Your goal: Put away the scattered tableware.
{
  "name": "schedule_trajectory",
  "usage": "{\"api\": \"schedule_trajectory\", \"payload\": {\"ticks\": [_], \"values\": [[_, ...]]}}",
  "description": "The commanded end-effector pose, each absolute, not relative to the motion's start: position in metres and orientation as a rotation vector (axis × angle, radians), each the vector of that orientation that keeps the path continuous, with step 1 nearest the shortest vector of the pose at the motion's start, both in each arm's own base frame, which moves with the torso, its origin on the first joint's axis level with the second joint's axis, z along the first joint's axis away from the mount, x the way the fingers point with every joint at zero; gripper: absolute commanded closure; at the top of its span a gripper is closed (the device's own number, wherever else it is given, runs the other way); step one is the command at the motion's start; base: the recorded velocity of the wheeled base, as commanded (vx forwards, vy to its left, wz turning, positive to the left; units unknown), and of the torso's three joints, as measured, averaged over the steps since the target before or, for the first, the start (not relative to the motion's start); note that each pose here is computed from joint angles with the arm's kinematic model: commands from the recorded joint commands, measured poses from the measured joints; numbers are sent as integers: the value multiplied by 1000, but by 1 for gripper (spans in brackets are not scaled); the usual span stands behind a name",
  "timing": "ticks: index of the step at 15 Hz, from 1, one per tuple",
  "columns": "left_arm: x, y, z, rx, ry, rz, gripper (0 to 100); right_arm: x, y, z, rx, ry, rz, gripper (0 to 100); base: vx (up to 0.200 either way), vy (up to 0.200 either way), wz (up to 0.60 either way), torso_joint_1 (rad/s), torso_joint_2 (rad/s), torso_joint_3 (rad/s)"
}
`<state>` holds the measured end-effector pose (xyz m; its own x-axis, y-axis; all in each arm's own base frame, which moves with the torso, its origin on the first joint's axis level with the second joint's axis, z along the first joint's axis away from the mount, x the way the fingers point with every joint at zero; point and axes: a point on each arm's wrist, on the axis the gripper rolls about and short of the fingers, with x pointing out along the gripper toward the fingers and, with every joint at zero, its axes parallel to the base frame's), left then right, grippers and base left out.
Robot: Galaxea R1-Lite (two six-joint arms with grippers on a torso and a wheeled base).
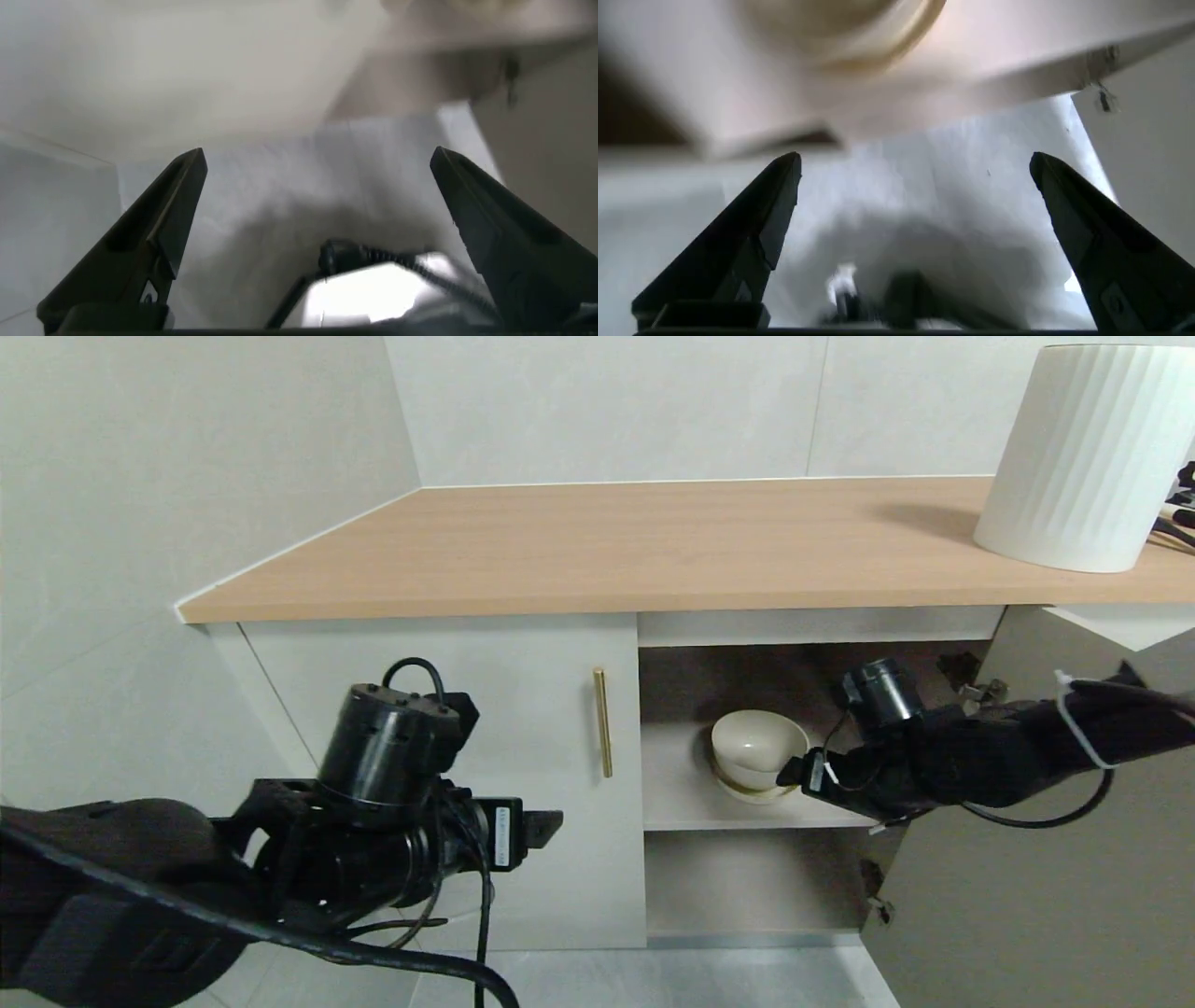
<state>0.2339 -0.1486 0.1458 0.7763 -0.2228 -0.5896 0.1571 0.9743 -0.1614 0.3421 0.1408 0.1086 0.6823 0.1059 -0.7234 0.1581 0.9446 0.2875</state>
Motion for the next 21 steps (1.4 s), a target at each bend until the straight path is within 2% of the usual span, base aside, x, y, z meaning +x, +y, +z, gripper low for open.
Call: {"api": "schedule_trajectory", "payload": {"ticks": [1,5,13,21], "values": [[215,-124,174,-158,563,-187,0,259,129,165,280,774,116,0,0,0,0,0,0,0],[194,-110,180,-173,541,-186,0,208,121,194,253,771,186,0,0,0,0,0,0,0],[195,-108,174,-167,560,-171,0,189,126,191,212,798,227,0,0,0,0,0,0,0],[193,-107,170,-161,572,-166,0,187,126,185,196,819,219,0,-200,0,0,5,2,-1]]}}
